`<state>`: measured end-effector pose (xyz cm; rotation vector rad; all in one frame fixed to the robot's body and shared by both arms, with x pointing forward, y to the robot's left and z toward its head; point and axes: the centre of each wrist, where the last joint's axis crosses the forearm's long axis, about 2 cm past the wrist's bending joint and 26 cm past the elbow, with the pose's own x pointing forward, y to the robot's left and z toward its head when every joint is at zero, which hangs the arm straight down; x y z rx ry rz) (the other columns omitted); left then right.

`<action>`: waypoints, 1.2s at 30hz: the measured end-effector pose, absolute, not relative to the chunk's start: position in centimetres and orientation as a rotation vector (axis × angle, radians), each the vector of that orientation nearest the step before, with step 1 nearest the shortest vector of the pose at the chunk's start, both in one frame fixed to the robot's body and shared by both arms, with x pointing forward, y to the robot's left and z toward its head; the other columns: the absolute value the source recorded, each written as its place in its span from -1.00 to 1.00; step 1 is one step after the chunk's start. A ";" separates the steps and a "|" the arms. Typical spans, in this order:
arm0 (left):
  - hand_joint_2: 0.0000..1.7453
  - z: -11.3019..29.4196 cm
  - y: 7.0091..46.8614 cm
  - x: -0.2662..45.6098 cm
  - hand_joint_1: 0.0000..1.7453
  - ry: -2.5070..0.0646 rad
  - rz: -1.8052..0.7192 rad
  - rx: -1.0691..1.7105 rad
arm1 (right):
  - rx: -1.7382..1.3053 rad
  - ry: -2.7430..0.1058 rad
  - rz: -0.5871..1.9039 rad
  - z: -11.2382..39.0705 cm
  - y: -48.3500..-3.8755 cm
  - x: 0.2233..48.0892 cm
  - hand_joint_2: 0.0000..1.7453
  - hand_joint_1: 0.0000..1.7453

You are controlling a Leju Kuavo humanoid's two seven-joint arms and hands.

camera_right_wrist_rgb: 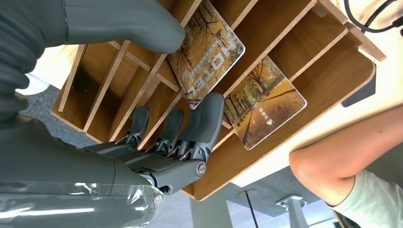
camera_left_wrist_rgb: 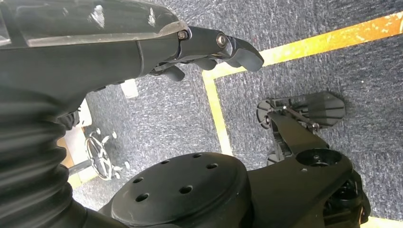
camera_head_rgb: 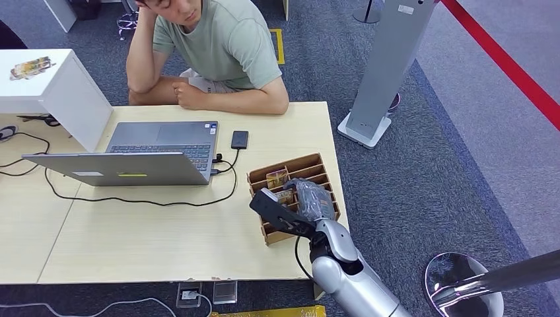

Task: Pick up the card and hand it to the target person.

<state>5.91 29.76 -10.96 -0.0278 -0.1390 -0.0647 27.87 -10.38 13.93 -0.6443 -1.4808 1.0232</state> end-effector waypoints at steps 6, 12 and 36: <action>1.00 -11.0 29.8 5.9 -1.00 -0.137 -0.065 -0.027 | -0.638 -1.478 1.031 13.8 -10.2 28.0 1.00 -0.02; 1.00 -11.0 29.8 5.9 -1.00 -0.135 -0.065 -0.027 | -0.639 -1.476 1.038 13.7 -10.2 28.2 1.00 0.21; 1.00 -11.0 29.8 5.9 -1.00 -0.151 -0.060 -0.025 | -0.645 -1.593 0.983 13.3 -10.1 28.1 1.00 0.74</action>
